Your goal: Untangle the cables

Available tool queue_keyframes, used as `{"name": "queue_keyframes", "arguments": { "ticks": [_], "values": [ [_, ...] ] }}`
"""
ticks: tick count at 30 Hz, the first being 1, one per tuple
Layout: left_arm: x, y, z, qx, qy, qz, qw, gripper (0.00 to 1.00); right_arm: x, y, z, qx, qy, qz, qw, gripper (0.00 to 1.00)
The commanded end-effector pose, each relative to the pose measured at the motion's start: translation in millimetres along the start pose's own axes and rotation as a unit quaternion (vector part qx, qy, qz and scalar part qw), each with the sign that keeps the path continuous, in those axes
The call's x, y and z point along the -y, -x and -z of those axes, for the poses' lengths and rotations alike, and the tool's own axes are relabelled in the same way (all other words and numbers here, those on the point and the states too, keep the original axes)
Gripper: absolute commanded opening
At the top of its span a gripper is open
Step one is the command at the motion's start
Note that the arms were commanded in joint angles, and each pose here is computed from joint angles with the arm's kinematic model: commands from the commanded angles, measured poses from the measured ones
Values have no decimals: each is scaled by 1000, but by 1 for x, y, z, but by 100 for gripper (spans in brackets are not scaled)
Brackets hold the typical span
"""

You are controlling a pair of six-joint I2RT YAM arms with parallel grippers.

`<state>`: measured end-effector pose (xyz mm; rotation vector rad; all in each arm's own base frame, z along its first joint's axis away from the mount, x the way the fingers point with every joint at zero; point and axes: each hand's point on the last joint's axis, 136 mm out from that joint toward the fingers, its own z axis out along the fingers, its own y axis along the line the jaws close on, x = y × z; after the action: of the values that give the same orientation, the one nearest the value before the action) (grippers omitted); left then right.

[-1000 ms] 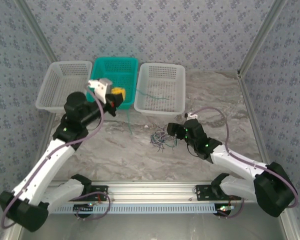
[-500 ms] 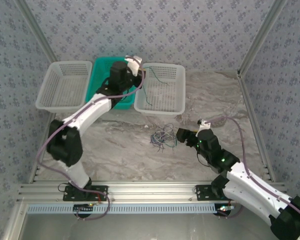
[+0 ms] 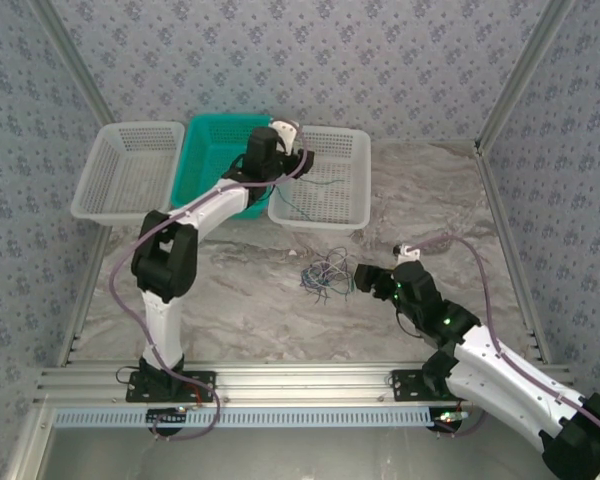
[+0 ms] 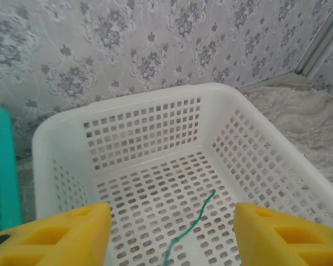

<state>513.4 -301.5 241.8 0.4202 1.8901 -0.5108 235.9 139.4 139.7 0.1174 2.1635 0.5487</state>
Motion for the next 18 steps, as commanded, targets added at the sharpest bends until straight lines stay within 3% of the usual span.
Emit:
{"name": "queue_keyframes", "arguments": {
  "ticks": [1,5,14,18],
  "values": [
    [19,71,69,87,-10,11,996,61,-10,9,1,6,9,10,1000,84],
    [45,55,126,59,-26,-3,998,60,-19,9,-9,-11,13,13,1000,84],
    [100,-65,195,-60,-101,-52,992,59,-47,-16,-58,-110,39,16,993,84],
    [110,-104,199,-83,-131,-34,987,59,-35,-35,-81,-147,17,-14,989,65]
  ]
}}
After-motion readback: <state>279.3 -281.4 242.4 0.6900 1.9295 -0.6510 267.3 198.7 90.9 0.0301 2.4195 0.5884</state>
